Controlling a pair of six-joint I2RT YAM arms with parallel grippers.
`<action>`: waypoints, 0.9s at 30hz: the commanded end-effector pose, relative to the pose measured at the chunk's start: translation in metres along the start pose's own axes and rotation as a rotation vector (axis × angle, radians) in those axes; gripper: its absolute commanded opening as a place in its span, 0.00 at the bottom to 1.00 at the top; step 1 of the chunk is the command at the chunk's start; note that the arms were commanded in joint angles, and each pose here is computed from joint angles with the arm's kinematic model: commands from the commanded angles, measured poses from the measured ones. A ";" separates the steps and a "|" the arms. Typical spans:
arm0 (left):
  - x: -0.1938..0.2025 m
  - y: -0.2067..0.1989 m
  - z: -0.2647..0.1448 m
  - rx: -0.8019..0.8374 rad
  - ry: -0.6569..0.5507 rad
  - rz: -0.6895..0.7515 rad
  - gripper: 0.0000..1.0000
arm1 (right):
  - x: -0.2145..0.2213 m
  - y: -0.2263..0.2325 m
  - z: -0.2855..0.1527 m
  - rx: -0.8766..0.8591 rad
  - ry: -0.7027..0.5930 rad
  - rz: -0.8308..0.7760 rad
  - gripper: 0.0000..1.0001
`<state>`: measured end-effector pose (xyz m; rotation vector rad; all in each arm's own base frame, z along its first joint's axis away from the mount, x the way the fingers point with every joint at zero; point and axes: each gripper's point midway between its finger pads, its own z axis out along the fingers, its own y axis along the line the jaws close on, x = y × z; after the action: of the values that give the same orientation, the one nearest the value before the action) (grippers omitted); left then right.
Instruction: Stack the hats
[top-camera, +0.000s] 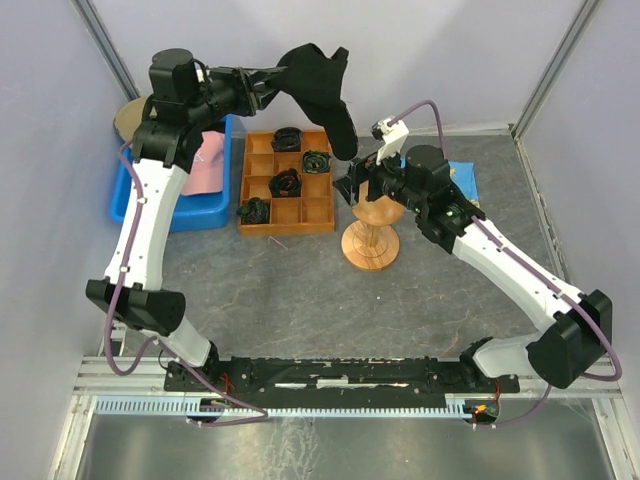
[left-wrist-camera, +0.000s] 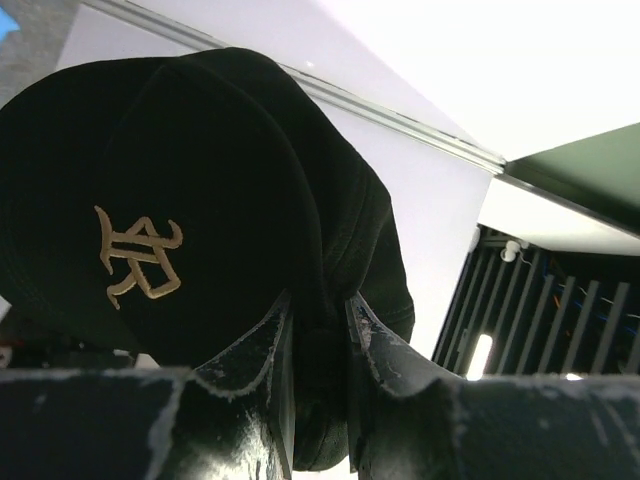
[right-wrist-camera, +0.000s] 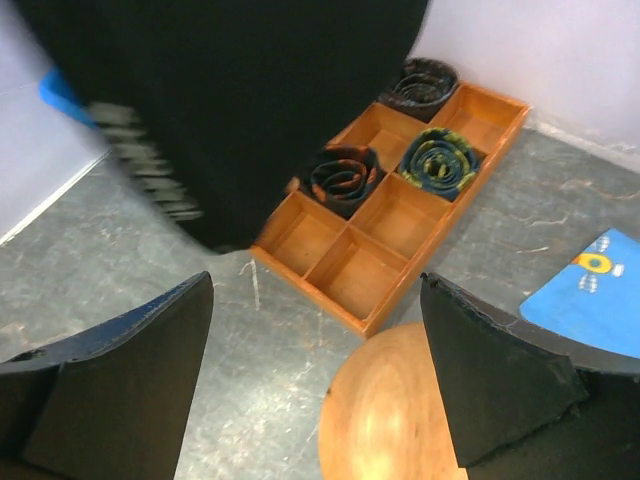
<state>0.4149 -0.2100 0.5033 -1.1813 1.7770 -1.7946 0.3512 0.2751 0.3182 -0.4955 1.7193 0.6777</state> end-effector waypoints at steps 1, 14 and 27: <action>0.030 -0.039 -0.037 0.094 0.046 -0.035 0.03 | -0.054 -0.006 0.002 0.046 -0.194 -0.097 0.92; 0.017 -0.026 -0.026 0.062 0.046 -0.038 0.03 | -0.085 0.006 -0.010 0.017 -0.253 -0.054 0.92; -0.006 -0.032 -0.011 0.080 0.025 -0.034 0.03 | -0.089 0.018 -0.023 -0.030 -0.242 -0.010 0.93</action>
<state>0.4243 -0.1931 0.5022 -1.2421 1.7505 -1.8015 0.3574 0.2722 0.3626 -0.4420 1.6028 0.6740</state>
